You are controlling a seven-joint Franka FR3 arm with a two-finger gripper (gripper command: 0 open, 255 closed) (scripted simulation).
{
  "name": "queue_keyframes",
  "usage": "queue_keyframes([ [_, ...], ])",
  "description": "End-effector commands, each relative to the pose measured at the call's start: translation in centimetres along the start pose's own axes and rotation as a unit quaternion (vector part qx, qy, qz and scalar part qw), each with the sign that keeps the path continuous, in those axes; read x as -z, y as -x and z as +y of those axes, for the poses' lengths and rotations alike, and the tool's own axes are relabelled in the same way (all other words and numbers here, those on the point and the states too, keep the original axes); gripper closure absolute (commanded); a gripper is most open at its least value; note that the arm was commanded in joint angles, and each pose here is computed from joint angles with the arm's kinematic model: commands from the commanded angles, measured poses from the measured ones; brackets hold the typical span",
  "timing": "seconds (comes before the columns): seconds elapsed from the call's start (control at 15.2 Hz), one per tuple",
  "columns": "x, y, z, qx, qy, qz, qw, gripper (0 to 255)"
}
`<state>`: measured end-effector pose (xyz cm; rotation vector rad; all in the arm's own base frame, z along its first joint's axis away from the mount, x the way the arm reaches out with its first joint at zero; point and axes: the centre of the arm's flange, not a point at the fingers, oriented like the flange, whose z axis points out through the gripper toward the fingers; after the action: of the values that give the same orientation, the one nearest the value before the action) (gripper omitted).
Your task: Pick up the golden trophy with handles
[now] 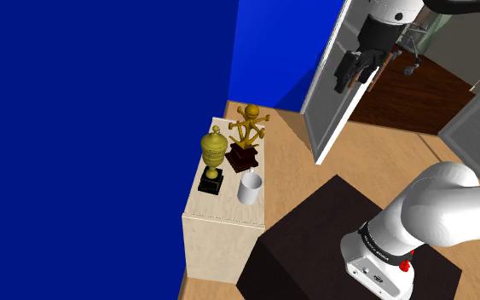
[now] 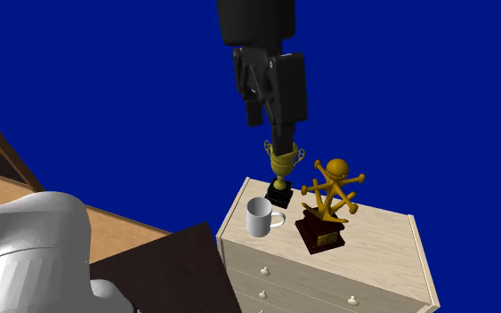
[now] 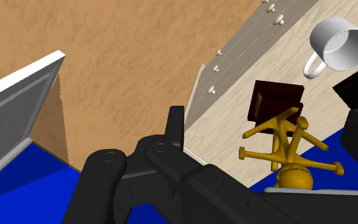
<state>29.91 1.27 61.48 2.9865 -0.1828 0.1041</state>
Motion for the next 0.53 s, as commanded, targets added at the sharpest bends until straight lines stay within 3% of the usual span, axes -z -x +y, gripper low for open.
queue_keyframes([
  [0.0, 0.0, 0.0, 0.0, 0.000, 0.000, 0.000, 1.0000, 0],
  [0.46, -4.6, -4.1, -6.7, -0.067, -0.012, -0.016, 0.9975, 0],
])
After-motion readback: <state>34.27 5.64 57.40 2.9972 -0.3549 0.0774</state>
